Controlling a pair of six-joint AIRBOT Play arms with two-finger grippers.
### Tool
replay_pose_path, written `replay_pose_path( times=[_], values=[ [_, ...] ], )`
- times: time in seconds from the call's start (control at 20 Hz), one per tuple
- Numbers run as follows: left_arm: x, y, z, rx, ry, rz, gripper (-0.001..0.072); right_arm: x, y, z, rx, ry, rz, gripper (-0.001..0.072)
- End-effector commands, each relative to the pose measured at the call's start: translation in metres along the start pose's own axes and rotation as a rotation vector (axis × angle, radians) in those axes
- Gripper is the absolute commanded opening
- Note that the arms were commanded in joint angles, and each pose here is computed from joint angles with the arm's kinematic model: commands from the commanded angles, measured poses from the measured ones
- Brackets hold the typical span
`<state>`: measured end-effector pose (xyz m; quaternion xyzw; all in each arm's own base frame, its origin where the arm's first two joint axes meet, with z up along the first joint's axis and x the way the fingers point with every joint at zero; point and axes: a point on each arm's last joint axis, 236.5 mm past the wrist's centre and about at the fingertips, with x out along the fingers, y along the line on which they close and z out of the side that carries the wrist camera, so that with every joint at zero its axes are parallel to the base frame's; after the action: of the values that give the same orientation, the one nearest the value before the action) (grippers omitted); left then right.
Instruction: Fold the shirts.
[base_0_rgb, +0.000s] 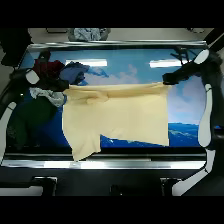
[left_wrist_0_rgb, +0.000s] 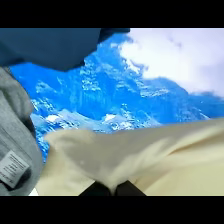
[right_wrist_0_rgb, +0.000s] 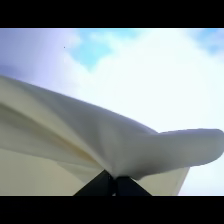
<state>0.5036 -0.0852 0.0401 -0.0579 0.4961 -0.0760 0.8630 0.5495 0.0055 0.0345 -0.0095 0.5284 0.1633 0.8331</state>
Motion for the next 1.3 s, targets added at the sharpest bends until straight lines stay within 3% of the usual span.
replay_pose_path(
  times=[0.0, 0.05, 0.1, 0.15, 0.2, 0.4, 0.5, 0.65, 0.8, 1.1, 1.2, 1.25],
  values=[
    [0.042, -0.022, -0.026, -0.130, 0.106, -0.134, 0.0026, 0.037, 0.011, 0.011, 0.055, -0.027, 0.019, 0.0068],
    [0.038, -0.026, -0.022, -0.161, 0.103, -0.165, 0.0082, 0.029, 0.009, 0.016, 0.062, -0.051, 0.023, 0.0293],
    [0.029, -0.023, -0.015, -0.189, 0.102, -0.188, 0.0343, 0.013, 0.007, 0.021, 0.059, -0.084, 0.037, 0.0648],
    [0.016, -0.013, -0.010, -0.205, 0.115, -0.191, 0.0574, -0.007, 0.002, 0.023, 0.024, -0.107, 0.042, 0.0696],
    [0.002, 0.002, -0.011, -0.199, 0.151, -0.187, 0.0630, -0.030, -0.013, 0.014, -0.002, -0.097, 0.020, 0.0696],
    [-0.035, 0.057, -0.087, -0.271, 0.427, -0.185, 0.0605, -0.090, -0.065, -0.101, 0.118, 0.211, 0.093, 0.0604],
    [-0.037, 0.058, -0.149, -0.276, 0.547, -0.207, 0.0605, -0.104, -0.066, -0.151, 0.158, 0.337, 0.177, 0.0604],
    [-0.022, 0.051, -0.228, -0.338, 0.589, -0.224, 0.0604, -0.097, -0.062, -0.184, 0.220, 0.366, 0.171, 0.0603],
    [-0.003, 0.035, -0.245, -0.405, 0.529, -0.283, 0.0604, -0.082, -0.047, -0.198, 0.229, 0.355, 0.207, 0.0603],
    [0.022, 0.026, -0.239, -0.376, 0.483, -0.271, 0.0589, -0.070, -0.038, -0.224, 0.233, 0.411, 0.235, 0.0603],
    [0.029, 0.027, -0.238, -0.379, 0.476, -0.260, 0.0290, -0.061, -0.029, -0.244, 0.232, 0.431, 0.241, 0.0615],
    [0.030, 0.028, -0.237, -0.383, 0.470, -0.255, 0.0174, -0.057, -0.026, -0.256, 0.231, 0.445, 0.238, 0.0632]
  ],
)
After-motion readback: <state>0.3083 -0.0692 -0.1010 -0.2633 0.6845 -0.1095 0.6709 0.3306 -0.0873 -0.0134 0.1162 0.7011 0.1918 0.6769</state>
